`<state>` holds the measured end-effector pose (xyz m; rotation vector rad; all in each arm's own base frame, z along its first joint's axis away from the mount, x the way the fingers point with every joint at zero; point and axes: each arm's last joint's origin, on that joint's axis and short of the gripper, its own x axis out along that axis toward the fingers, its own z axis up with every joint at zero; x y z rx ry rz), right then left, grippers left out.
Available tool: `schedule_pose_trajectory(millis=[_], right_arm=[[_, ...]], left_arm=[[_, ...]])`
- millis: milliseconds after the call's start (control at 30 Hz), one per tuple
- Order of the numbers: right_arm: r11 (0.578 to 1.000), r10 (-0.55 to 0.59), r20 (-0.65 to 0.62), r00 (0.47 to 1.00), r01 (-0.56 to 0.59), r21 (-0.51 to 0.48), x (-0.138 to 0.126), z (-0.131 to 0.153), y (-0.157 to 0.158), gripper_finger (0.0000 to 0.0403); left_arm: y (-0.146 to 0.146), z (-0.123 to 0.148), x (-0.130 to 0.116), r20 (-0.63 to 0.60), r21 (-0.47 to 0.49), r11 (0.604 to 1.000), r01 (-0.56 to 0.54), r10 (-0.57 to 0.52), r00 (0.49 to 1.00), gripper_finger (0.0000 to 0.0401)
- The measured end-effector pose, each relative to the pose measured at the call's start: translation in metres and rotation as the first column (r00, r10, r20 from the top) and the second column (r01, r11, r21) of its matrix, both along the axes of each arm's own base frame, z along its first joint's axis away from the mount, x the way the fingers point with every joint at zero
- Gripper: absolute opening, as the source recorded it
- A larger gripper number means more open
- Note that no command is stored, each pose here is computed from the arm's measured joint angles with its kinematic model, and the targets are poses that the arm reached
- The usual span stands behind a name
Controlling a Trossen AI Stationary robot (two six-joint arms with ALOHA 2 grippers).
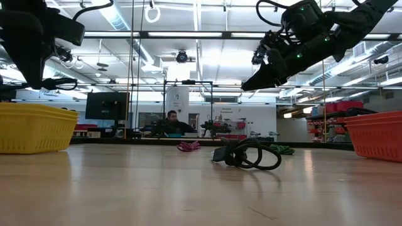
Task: Pick & Place USB Port
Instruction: Put the black USB cable into the yellow bin
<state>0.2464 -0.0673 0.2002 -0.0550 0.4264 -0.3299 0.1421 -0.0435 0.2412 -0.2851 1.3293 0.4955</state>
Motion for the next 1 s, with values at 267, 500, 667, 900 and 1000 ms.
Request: schedule_pose_trajectory(millis=[267, 500, 667, 900, 1000], right_arm=[[1.000, -0.001, 0.001, 1.000, 0.001, 0.003, 0.0000, 0.0000, 0.0001, 0.0110], [1.000, -0.001, 0.000, 1.000, 0.001, 0.002, -0.0001, -0.0001, 0.0000, 0.0110], [1.000, -0.001, 0.000, 1.000, 0.001, 0.003, 0.0000, -0.0001, 0.0001, 0.0110], [1.000, -0.001, 0.000, 1.000, 0.001, 0.003, 0.0000, 0.0000, 0.0000, 0.0110], [1.000, -0.001, 0.000, 1.000, 0.001, 0.003, 0.0000, -0.0001, 0.0000, 0.0110]], left_arm=[[0.0000, 0.0000, 0.0000, 0.000, -0.002, 1.000, -0.004, 0.004, 1.000, 0.0012], [-0.0004, -0.0001, -0.0002, -0.004, -0.015, 1.000, -0.007, 0.006, 1.000, 0.0012], [-0.0006, -0.0001, -0.0003, -0.004, -0.022, 1.000, -0.018, 0.017, 1.000, 0.0014], [-0.0013, -0.0003, -0.0007, -0.014, -0.052, 0.998, -0.030, 0.029, 0.999, 0.0019], [-0.0011, -0.0004, -0.0012, -0.020, -0.052, 0.998, -0.033, 0.032, 0.999, 0.0020]])
